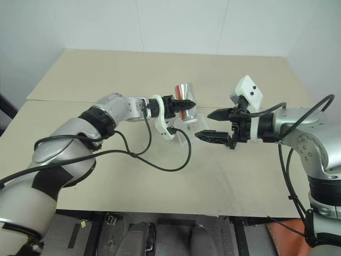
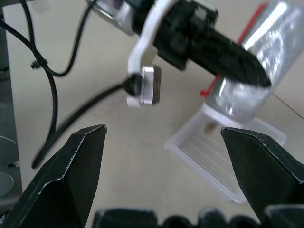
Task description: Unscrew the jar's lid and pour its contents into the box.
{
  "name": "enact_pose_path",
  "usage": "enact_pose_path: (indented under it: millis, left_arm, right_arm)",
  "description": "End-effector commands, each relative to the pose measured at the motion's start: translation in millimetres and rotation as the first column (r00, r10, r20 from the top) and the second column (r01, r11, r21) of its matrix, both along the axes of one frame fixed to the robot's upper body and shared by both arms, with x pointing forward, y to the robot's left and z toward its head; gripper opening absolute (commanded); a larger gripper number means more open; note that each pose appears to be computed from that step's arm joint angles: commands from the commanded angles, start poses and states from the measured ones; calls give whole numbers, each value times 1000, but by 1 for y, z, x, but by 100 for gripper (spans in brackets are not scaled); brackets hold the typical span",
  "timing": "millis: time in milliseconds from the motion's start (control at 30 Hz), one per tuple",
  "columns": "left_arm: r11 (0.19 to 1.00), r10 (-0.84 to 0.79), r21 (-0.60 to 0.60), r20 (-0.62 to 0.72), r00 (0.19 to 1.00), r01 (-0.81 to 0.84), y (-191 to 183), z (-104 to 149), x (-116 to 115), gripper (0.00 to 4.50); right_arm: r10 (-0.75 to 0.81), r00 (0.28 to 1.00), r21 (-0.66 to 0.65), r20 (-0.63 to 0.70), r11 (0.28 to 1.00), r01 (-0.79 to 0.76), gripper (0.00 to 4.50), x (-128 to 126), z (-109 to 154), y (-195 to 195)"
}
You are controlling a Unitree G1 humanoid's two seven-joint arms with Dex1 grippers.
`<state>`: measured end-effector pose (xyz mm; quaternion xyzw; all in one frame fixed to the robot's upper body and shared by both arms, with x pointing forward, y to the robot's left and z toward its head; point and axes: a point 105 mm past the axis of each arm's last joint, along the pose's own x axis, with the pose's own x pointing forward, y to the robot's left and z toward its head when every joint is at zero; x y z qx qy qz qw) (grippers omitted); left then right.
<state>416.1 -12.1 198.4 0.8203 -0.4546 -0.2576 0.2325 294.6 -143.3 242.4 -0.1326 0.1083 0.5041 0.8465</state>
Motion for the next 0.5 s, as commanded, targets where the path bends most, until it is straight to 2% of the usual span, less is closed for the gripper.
enact_pose_path:
  millis: [33,167,233,400,500]
  left_arm:
    - [999,-12,-50,76,997,15,-2,22,3,192]
    - [999,6,-54,93,996,-1,2,29,7,192]
    - [995,6,-98,89,996,3,0,37,7,192]
    - [944,87,-315,-61,994,-101,16,55,13,192]
    - [836,125,-496,-244,962,-235,40,67,20,192]
  right_arm:
    - [-1,998,30,59,1000,-1,447,-7,15,0]
    - [-2,998,45,58,999,-1,447,-9,15,0]
    - [1,998,48,60,999,-4,447,-9,14,1]
    - [-7,998,57,64,998,3,447,-7,14,2]
    - [1,997,69,71,998,-6,447,-8,15,3]
